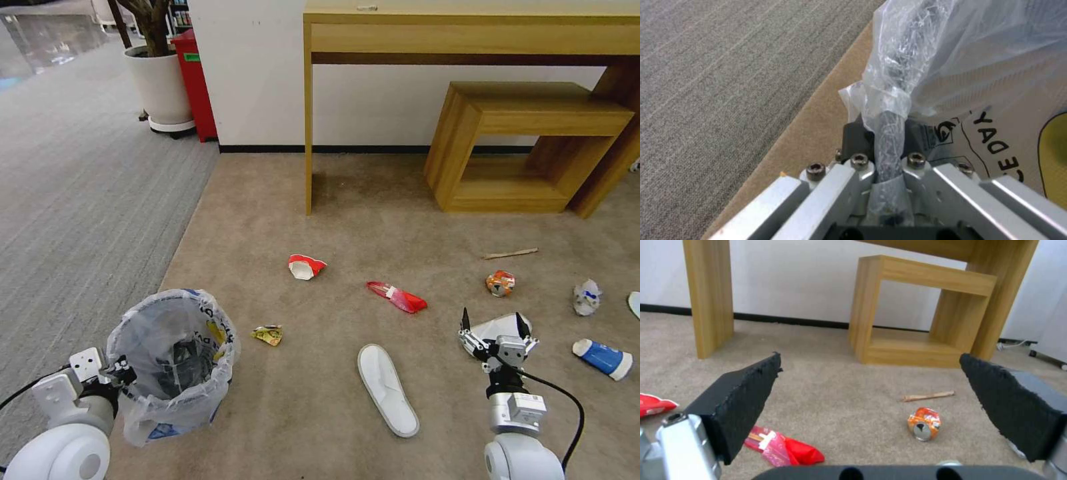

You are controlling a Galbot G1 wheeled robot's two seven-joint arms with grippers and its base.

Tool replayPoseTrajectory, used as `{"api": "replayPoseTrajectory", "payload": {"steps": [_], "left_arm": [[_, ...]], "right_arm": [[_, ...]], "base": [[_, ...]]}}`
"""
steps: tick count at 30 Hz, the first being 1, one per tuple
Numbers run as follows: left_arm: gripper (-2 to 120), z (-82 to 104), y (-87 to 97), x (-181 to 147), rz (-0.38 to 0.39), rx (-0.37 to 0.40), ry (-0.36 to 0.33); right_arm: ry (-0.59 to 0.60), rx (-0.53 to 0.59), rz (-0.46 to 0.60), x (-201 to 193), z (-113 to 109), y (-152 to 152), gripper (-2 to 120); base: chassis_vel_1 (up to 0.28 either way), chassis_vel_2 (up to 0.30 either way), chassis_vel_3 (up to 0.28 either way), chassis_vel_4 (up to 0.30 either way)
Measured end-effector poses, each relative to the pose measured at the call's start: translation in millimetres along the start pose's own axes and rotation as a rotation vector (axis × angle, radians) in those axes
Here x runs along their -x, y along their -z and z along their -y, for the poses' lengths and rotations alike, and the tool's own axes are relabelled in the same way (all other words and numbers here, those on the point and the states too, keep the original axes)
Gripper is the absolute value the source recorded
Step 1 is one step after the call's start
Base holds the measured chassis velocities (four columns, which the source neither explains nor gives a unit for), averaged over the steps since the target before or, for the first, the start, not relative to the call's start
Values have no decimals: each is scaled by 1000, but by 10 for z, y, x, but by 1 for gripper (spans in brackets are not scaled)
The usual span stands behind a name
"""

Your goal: Pick up the trash bin and place the garbage on the floor into it.

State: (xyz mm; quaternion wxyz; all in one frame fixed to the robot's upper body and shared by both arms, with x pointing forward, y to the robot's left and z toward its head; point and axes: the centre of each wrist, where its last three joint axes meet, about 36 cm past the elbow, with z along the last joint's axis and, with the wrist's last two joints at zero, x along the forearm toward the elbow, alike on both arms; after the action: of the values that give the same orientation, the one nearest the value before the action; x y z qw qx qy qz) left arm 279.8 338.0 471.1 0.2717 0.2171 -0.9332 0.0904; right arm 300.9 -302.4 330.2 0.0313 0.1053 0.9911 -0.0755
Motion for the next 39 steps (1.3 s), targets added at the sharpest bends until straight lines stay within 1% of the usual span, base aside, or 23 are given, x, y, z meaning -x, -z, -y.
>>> {"api": "replayPoseTrajectory", "payload": {"steps": [8,20,39], "left_arm": [[0,-31,74,55,2,-10,-3],[0,-44,147,103,8,-1,-12],[0,-18,160,124,12,0,-26]], "right_arm": [[7,4,-3,-13,-12,-10,100],[13,9,-3,-30,-25,-10,100],[38,11,-13,-103,-105,-12,100]], "base": [[0,0,0,0],[0,0,0,0],[0,0,0,0]]}}
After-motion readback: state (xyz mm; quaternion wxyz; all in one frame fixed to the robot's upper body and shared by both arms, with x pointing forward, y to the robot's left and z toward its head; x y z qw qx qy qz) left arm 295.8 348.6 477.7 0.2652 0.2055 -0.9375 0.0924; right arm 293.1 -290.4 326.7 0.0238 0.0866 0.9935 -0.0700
